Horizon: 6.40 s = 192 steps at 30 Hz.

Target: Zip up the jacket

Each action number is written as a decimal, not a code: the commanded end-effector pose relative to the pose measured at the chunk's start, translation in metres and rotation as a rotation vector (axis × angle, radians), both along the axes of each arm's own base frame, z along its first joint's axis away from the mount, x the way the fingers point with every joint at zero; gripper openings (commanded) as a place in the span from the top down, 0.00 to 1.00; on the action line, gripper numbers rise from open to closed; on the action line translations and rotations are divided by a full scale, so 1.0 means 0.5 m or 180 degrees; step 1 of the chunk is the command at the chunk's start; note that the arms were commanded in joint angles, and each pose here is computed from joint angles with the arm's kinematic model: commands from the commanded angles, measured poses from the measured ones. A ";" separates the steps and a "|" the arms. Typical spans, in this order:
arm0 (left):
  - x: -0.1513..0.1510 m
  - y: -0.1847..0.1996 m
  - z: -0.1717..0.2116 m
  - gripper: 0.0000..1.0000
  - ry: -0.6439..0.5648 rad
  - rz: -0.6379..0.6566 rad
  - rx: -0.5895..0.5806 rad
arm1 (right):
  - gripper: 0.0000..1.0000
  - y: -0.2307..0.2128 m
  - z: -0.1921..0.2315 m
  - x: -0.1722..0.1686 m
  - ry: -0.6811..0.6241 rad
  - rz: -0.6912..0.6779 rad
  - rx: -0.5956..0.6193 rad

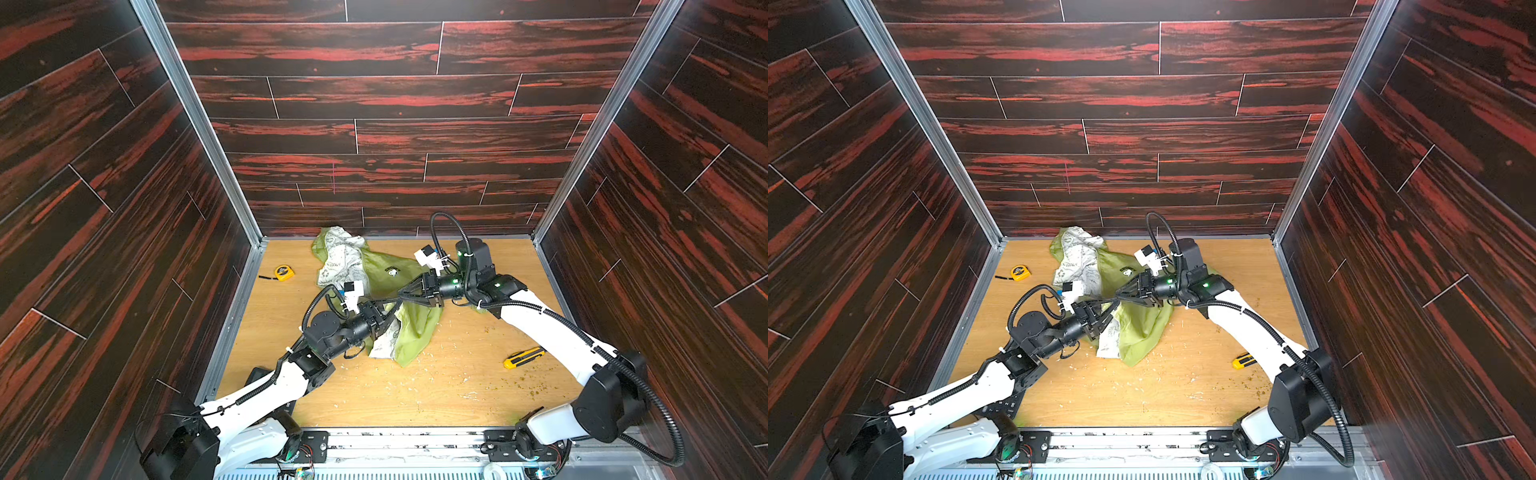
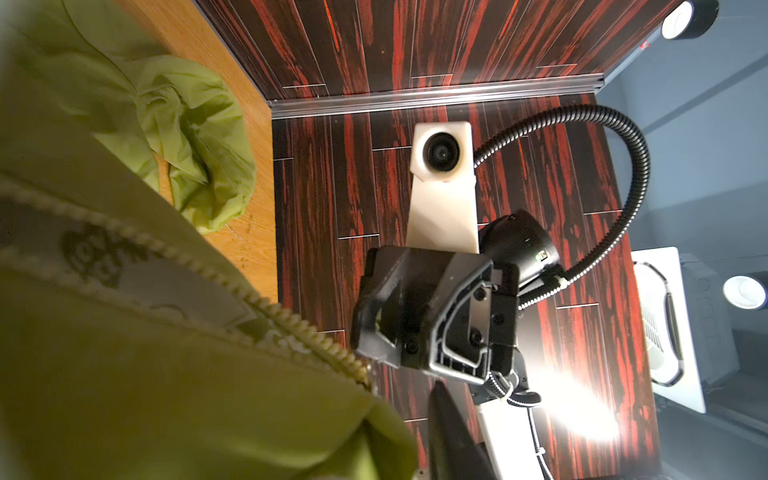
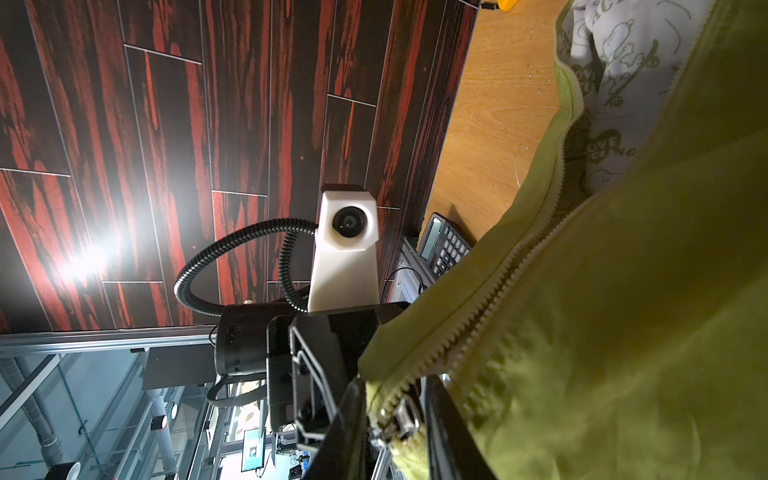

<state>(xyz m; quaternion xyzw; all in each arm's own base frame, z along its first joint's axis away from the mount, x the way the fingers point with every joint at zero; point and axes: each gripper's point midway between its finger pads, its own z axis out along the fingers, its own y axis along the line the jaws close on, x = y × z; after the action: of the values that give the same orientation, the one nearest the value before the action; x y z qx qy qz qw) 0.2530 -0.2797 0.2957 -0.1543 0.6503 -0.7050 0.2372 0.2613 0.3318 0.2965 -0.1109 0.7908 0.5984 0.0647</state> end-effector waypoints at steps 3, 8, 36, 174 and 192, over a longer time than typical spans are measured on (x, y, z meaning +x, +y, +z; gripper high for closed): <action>-0.011 -0.001 0.073 0.62 -0.0298 -0.0060 -0.0183 | 0.72 -0.001 -0.010 0.000 0.0030 0.0017 0.0000; -0.012 0.004 0.074 0.59 -0.0311 -0.0035 -0.0166 | 0.72 -0.003 -0.016 -0.004 0.0041 0.0028 -0.0015; -0.007 0.006 0.058 0.59 -0.0236 0.0009 -0.0203 | 0.82 -0.006 0.014 -0.023 -0.0089 0.0153 0.0097; 0.015 0.068 -0.014 0.51 0.0022 0.0670 0.0243 | 1.00 0.015 0.010 0.029 -0.0106 -0.0522 -0.0249; 0.032 0.041 -0.018 0.61 0.0061 0.0578 0.0233 | 1.00 0.019 0.015 0.024 -0.0121 -0.0515 -0.0247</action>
<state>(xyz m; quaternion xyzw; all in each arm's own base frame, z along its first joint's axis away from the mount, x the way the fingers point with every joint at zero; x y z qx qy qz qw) 0.2696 -0.2540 0.2641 -0.2261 0.6811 -0.6302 0.2964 0.2764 0.3395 0.2831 -0.0514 0.8291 0.5459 0.1095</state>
